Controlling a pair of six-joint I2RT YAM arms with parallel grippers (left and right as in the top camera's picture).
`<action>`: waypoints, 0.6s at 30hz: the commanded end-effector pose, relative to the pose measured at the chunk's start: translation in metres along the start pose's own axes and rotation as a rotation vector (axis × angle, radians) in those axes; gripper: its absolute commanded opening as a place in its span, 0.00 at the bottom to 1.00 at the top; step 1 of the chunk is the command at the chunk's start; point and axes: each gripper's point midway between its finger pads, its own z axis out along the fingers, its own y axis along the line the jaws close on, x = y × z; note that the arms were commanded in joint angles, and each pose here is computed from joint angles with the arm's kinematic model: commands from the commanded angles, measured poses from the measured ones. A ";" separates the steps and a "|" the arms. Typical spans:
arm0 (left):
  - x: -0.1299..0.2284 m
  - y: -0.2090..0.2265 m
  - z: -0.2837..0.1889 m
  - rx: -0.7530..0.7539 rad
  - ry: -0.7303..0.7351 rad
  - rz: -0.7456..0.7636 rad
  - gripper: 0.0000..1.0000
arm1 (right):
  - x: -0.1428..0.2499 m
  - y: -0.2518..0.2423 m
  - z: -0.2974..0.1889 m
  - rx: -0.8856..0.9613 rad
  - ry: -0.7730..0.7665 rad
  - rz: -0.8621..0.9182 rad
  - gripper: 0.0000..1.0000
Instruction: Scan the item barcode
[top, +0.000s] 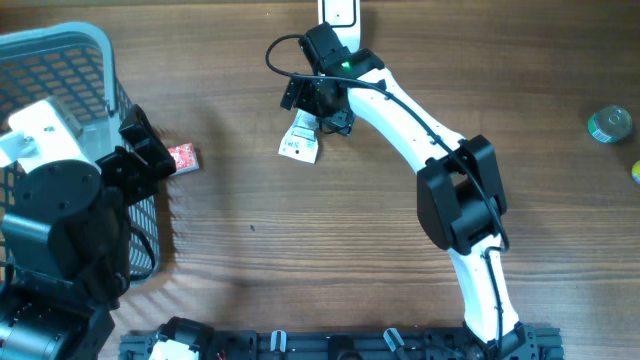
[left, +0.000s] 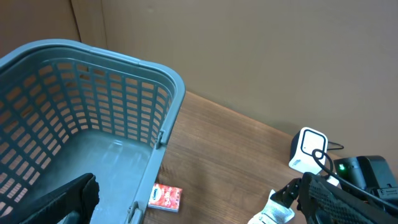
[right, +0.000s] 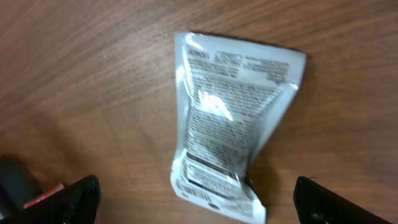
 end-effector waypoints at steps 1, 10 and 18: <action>-0.004 -0.001 -0.003 0.010 -0.009 -0.019 1.00 | 0.008 -0.012 0.032 0.029 0.046 0.042 1.00; -0.004 -0.001 -0.002 0.010 -0.009 -0.020 1.00 | 0.006 -0.020 0.042 0.056 0.043 0.049 1.00; -0.004 -0.001 -0.003 0.010 -0.009 -0.020 1.00 | 0.006 -0.050 0.068 0.125 0.078 0.079 1.00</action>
